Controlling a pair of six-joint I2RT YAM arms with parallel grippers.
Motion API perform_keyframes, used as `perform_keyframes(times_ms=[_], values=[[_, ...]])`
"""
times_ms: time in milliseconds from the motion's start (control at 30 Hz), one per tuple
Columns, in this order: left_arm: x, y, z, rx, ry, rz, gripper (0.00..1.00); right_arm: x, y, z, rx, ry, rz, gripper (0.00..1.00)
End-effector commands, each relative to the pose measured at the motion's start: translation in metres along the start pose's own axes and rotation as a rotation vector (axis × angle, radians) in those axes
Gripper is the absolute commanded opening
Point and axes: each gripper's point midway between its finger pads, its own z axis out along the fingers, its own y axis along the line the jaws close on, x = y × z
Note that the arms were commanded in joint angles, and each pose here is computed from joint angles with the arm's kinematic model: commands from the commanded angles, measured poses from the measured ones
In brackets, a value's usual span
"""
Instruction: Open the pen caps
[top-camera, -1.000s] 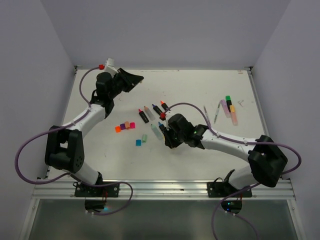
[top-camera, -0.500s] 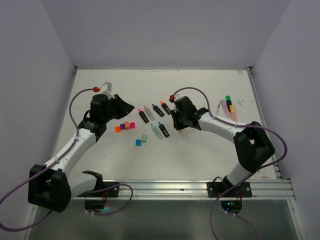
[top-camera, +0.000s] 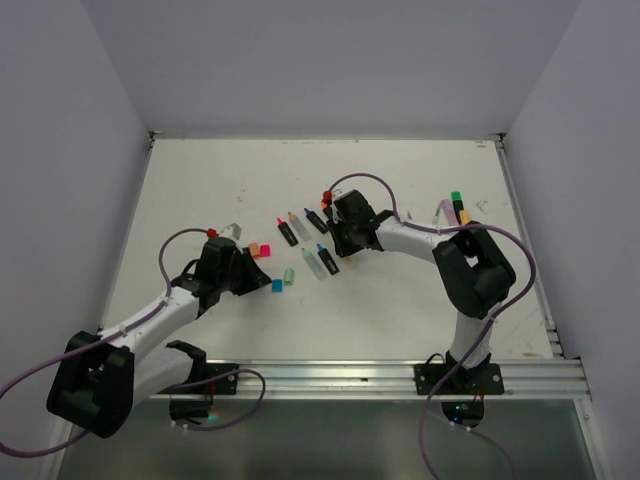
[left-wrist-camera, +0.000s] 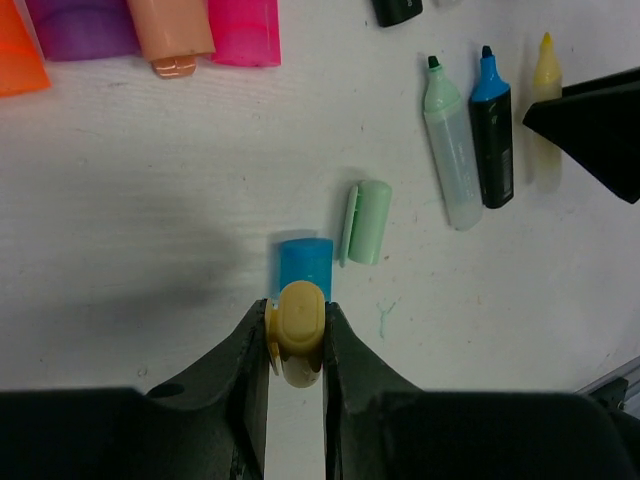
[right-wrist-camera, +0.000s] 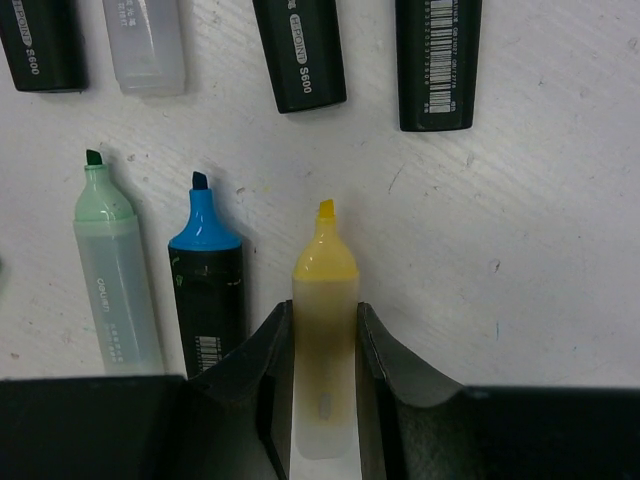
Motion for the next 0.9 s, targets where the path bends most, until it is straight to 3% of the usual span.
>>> perform_keyframes(times_ms=[0,200,400,467,600,767,867], values=[[-0.001,-0.005,0.003,0.015,-0.027,-0.002,0.0,-0.027,0.007,-0.001,-0.031,-0.078,-0.006,0.0],[0.009,0.006,0.015,-0.009,-0.007,0.0,0.13,-0.027,0.015,0.002,-0.068,-0.081,0.004,0.1],[0.019,0.018,0.024,-0.025,0.003,-0.007,0.15,-0.024,0.017,-0.001,-0.074,-0.081,0.012,0.21],[0.017,0.018,0.025,-0.026,-0.004,-0.009,0.22,-0.025,0.018,-0.004,-0.076,-0.089,0.011,0.25],[0.018,0.018,0.023,-0.023,-0.003,-0.007,0.28,-0.03,0.018,-0.011,-0.075,-0.106,0.018,0.32],[0.02,0.02,0.019,-0.029,-0.01,-0.02,0.48,-0.035,0.018,-0.017,-0.072,-0.106,0.018,0.39],[0.022,0.02,0.016,-0.022,-0.011,-0.021,0.53,-0.038,0.016,-0.019,-0.06,-0.111,0.021,0.43]])
